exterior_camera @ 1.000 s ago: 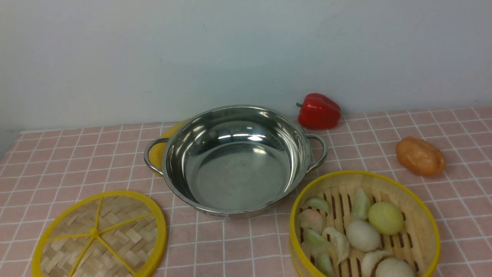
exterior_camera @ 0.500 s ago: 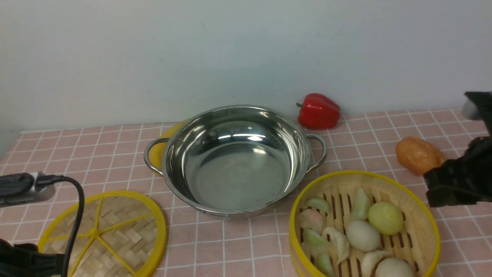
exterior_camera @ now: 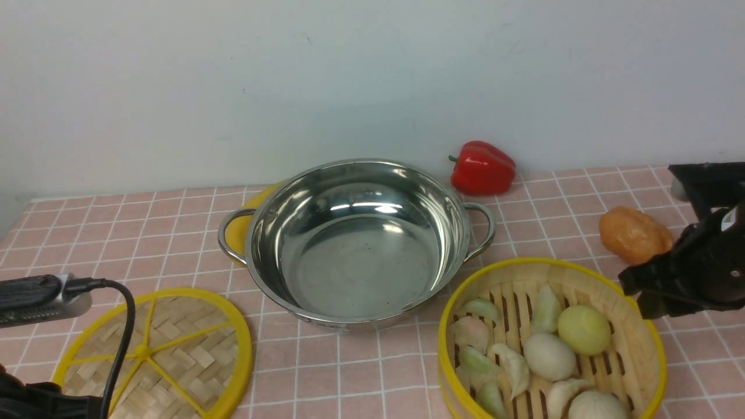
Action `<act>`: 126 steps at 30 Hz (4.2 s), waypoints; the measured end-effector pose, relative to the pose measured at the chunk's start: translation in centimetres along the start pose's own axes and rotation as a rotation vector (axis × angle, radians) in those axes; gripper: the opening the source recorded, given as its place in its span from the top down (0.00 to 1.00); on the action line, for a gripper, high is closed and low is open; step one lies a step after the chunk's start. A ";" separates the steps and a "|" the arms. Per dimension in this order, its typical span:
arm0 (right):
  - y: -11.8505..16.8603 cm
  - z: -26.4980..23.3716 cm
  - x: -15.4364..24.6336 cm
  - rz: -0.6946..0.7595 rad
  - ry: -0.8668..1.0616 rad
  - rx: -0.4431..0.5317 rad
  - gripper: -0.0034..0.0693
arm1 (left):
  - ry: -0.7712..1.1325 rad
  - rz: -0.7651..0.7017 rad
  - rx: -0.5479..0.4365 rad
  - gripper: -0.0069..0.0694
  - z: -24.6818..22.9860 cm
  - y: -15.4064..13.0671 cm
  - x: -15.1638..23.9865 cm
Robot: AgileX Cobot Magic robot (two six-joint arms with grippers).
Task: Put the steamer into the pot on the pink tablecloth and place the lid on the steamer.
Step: 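Reach for and grasp the rim of the bamboo steamer holding the buns with the right gripper, then place the bamboo steamer basket of food into the steel pot with the right gripper, then grasp the bamboo steamer lid lying on the table by its centre knob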
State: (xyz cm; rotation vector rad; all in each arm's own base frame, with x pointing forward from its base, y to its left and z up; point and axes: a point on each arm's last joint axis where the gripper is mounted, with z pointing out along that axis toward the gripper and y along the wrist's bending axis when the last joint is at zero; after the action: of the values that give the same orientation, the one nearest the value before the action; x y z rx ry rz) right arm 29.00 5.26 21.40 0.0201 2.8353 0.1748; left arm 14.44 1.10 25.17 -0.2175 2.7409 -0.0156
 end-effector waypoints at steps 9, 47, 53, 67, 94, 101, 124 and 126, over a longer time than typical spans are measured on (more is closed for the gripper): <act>-0.3 4.1 -0.1 0.003 0.084 0.020 0.63 | -0.001 0.000 0.000 0.59 0.0 0.0 0.0; 16.6 -4.0 -15.6 -0.270 -0.181 -0.165 0.88 | -0.001 0.003 0.000 0.59 0.0 0.0 0.0; 19.6 2.4 -17.3 -0.280 -0.172 -0.161 0.88 | -0.001 0.003 0.000 0.59 0.0 0.0 0.0; 19.1 10.7 -16.4 -0.287 -0.042 -0.072 0.88 | -0.001 0.003 0.000 0.59 0.0 0.0 0.0; 19.0 -1.7 -18.1 -0.312 -0.298 -0.102 0.29 | -0.174 0.004 0.013 0.59 -2.6 -0.3 -3.8; 16.4 -18.5 -14.7 -0.324 -0.571 -0.161 0.28 | -0.165 0.008 0.012 0.59 -3.4 -0.7 -8.6; 0.8 -33.8 15.6 -0.208 -0.807 -0.400 0.28 | 0.165 0.003 -0.015 0.59 12.1 -0.7 -11.8; 0.7 -33.4 15.9 -0.193 -0.796 -0.404 0.28 | 0.158 0.004 -0.014 0.59 12.5 -0.7 -11.9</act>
State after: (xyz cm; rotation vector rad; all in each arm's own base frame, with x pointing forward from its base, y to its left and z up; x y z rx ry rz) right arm 3.87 2.49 48.44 -0.2194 1.9580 0.5522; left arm 30.14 2.45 18.20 -0.2234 2.8998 -0.0126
